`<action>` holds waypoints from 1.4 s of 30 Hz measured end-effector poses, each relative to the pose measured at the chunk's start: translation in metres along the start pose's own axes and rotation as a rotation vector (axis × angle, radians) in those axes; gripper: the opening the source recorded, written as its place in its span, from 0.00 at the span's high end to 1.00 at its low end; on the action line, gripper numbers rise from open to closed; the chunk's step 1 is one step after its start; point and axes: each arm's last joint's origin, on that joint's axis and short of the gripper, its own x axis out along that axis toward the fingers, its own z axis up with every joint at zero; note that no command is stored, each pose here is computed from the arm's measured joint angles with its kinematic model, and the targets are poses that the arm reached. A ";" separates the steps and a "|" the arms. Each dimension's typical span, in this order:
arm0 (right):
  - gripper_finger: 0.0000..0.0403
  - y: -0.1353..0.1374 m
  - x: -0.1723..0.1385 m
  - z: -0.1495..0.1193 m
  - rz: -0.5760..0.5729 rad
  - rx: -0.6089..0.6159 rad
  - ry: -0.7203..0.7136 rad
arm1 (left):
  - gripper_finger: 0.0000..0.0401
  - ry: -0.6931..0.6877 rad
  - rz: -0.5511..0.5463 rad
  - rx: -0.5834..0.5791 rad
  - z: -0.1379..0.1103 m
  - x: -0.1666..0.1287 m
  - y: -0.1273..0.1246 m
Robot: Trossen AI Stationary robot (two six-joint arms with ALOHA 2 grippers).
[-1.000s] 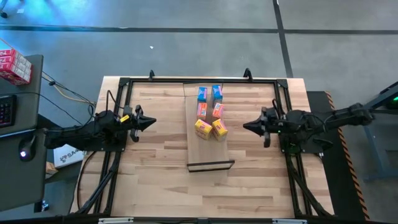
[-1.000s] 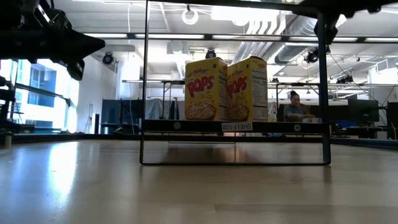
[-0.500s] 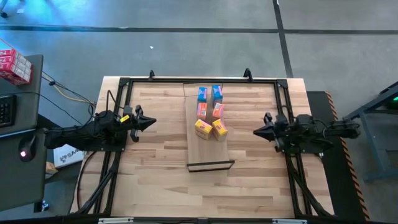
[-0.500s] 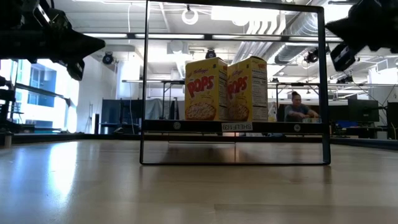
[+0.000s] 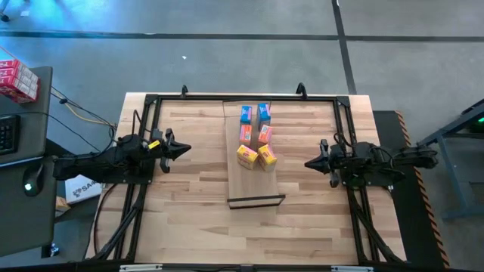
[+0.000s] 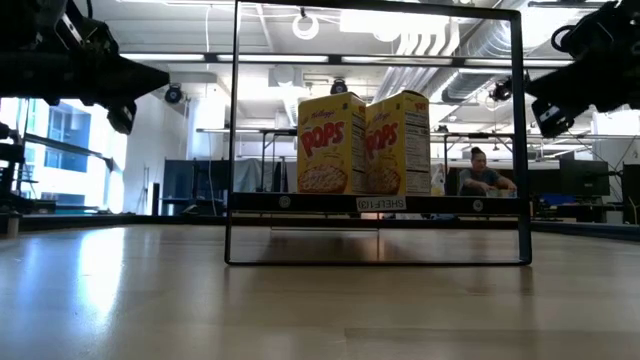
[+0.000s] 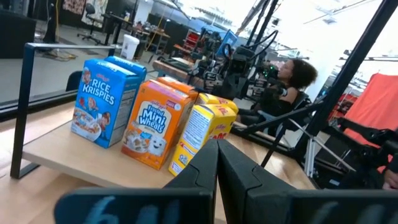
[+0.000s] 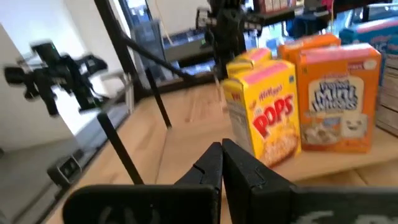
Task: Stack cereal on shelf
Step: Return to Home Position
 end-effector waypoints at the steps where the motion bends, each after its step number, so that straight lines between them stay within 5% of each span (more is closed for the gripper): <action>1: 1.00 0.000 0.002 -0.001 0.008 0.007 -0.021 | 1.00 0.002 0.001 0.000 0.000 0.000 0.000; 42: 1.00 -0.002 0.006 -0.004 -0.023 0.018 -0.086 | 1.00 0.003 0.001 0.000 0.000 0.000 0.000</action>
